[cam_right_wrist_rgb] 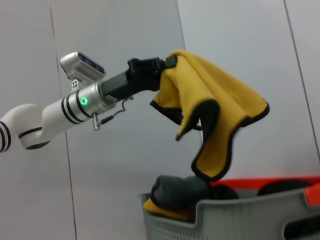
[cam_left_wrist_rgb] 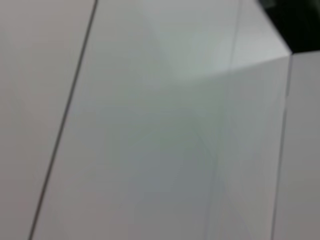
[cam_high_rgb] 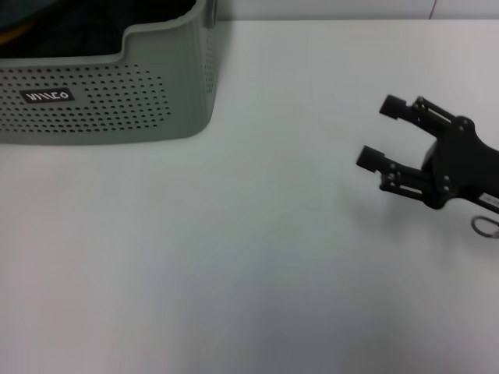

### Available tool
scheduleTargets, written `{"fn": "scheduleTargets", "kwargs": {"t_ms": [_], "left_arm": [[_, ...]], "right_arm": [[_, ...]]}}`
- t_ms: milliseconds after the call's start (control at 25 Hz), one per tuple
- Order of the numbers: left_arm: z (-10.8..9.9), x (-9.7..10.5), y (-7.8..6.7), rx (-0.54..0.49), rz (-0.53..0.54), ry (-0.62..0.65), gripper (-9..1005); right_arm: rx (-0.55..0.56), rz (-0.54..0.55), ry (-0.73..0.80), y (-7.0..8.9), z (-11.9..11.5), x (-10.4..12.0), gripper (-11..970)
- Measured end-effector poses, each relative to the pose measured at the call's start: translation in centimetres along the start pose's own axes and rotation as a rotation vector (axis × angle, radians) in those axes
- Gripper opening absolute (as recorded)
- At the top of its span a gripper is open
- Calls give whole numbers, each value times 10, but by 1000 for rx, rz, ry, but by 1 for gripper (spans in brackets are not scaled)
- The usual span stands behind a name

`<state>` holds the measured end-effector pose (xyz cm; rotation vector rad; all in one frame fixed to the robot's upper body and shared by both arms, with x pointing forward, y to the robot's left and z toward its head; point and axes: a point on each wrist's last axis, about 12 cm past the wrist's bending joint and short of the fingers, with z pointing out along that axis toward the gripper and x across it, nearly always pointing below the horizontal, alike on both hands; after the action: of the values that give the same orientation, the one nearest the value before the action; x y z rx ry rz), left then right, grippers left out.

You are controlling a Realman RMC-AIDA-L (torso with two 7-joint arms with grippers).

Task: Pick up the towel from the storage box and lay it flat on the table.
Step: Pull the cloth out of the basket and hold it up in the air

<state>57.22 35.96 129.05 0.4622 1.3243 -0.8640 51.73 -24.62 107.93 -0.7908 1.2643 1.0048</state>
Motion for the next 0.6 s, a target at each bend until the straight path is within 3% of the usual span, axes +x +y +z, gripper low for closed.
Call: {"fn": "scheduleTargets", "kwargs": {"t_ms": [80,200,280,600], "left_arm": [[-4,-2,-5,29,-5,-28,35],[-4,-1,-9,52,-22,-47,35],[-2,0,-10,59,-32,-47,36],[6,6,-17,123,-48,1,36]], "right_arm": [[-10,-75,-22,-1,9,-3,839],[-41,-287,-44,3,28,-4,839],[-30,-522,-16,4,52,2,838],[15,-854,-13,17,83,0,811]]}}
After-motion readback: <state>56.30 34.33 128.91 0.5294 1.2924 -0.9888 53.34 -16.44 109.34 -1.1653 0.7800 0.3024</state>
